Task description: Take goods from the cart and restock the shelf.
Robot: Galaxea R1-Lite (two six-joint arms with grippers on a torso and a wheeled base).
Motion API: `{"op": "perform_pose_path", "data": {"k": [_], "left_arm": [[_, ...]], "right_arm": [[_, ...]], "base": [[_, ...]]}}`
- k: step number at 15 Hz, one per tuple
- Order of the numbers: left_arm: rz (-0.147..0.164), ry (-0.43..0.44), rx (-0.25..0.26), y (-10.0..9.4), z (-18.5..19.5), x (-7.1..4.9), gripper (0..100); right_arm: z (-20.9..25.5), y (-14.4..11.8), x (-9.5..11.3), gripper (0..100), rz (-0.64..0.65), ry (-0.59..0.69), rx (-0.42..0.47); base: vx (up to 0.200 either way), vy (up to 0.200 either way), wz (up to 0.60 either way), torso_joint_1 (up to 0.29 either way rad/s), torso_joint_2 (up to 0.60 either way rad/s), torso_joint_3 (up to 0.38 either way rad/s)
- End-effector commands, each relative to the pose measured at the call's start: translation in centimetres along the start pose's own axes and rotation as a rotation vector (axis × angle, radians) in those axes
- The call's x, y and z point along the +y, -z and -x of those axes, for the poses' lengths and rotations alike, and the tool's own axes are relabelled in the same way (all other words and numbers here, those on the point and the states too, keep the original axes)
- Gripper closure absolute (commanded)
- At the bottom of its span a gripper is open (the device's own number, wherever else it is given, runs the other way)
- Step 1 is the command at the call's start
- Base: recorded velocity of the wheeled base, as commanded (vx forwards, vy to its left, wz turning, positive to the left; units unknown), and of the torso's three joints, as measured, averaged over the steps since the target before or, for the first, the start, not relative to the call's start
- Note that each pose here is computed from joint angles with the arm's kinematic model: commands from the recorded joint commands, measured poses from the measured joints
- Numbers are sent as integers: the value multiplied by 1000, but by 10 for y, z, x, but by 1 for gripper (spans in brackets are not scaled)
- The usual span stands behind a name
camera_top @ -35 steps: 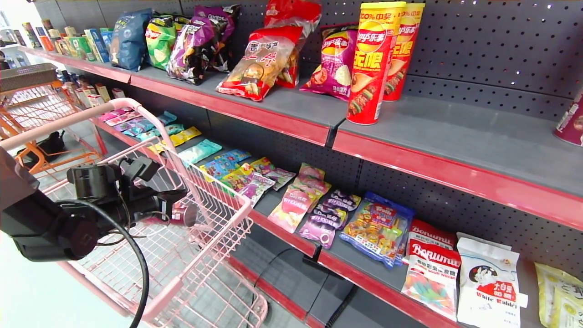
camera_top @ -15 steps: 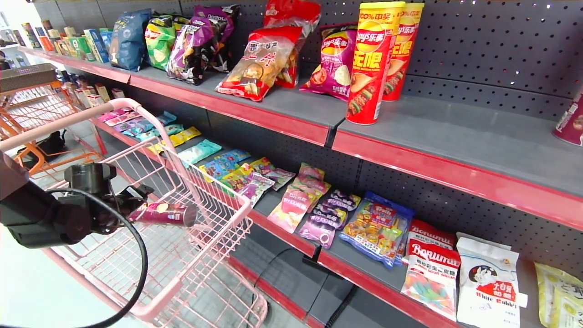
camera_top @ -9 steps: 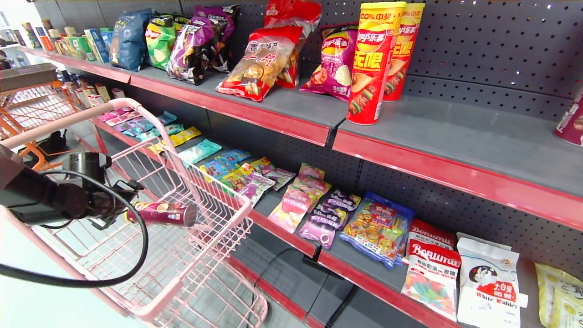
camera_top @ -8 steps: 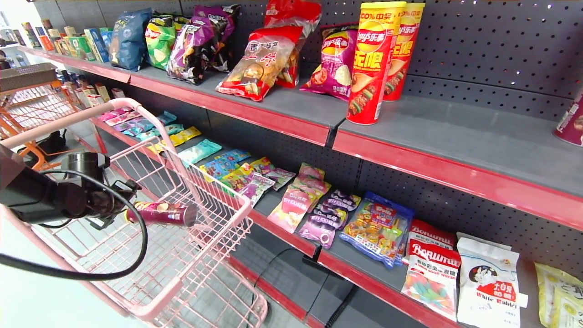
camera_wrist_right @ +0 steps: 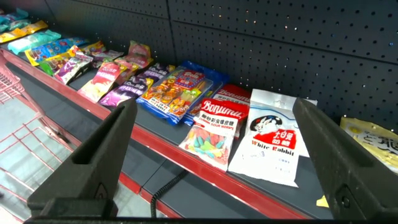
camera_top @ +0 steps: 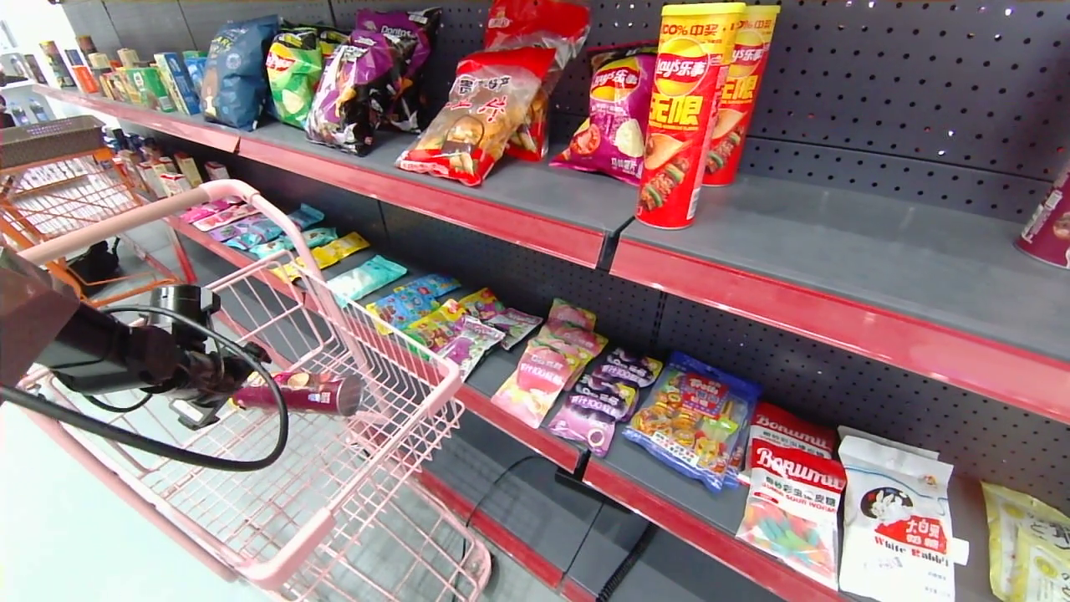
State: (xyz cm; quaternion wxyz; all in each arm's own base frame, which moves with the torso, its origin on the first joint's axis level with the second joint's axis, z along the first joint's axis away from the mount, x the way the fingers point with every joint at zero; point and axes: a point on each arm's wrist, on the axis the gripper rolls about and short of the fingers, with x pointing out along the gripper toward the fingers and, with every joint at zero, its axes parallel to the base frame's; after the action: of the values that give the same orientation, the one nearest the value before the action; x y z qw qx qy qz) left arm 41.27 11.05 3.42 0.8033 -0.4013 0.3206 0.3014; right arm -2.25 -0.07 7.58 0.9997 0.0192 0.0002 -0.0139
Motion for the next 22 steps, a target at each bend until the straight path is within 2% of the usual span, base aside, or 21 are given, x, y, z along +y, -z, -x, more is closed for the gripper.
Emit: {"op": "perform_pose_path", "data": {"k": [1,2,3,4,8,12,16,22], "left_arm": [[-6,-10,15,2,-14,-4,0],[-11,-9,20,2,-16,-8,0],[-16,-9,25,-4,-21,-19,0],[-23,-16,39,-2,-23,-24,0],[-37,-19,55,-2,-33,-37,0],[-42,-63,91,5,-43,-32,0],[-39,-55,83,3,-52,-34,0],[-39,-71,98,6,-62,-30,0]], "right_arm": [[0,0,0,0,0,0,-1],[0,0,0,0,0,0,-1],[0,0,0,0,0,0,-1],[0,0,0,0,0,0,-1],[0,0,0,0,0,0,-1],[0,0,0,0,0,0,-1],[0,0,0,0,0,0,-1],[0,0,0,0,0,0,-1]], "base": [[0,0,0,0,0,0],[0,0,0,0,0,0],[0,0,0,0,0,0],[0,0,0,0,0,0],[0,0,0,0,0,0],[0,0,0,0,0,0],[0,0,0,0,0,0],[0,0,0,0,0,0]]}}
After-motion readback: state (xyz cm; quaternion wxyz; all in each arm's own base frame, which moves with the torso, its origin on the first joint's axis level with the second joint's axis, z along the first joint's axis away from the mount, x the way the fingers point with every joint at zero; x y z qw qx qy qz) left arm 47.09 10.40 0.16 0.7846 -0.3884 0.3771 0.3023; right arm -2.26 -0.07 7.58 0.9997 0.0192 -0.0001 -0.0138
